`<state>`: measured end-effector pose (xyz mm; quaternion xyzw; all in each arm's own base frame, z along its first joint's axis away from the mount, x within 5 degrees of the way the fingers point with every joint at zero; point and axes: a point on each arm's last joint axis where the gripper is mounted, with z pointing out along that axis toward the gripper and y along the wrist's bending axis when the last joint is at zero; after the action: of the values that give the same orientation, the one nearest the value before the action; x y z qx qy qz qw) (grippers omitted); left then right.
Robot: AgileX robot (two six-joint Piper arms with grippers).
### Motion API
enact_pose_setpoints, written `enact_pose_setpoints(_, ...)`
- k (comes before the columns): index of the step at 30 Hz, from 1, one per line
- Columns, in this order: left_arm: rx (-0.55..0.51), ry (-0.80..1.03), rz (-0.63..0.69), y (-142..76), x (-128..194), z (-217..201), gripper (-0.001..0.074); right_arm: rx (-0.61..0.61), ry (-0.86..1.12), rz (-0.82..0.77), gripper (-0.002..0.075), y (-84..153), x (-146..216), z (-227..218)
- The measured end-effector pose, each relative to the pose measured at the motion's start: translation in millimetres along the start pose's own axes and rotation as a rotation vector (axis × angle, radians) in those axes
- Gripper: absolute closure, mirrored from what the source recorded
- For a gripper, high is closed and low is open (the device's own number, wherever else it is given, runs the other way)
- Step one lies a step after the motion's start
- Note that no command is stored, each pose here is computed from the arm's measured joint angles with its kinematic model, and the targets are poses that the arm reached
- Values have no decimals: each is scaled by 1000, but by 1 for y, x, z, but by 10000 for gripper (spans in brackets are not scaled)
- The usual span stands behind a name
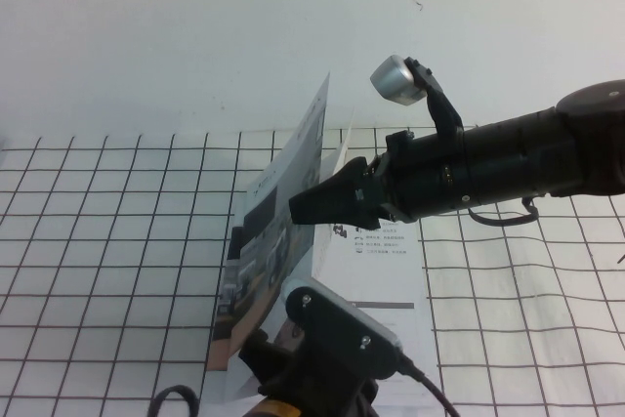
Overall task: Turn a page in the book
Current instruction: Open the closed book
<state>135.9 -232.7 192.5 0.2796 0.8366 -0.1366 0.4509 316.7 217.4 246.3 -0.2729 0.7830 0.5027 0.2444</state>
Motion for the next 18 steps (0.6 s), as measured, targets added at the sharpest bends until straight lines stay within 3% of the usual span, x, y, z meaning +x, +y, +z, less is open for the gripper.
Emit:
enact_pose_setpoints(9, -39, -29, -34, -10, -15, 18, 738, -20, 9, -3, 319, 2, 1, 1)
enact_pose_setpoints(18, -152, 24, -131, -5, -4, 29, 738, -39, 17, -3, 319, 4, 2, 1)
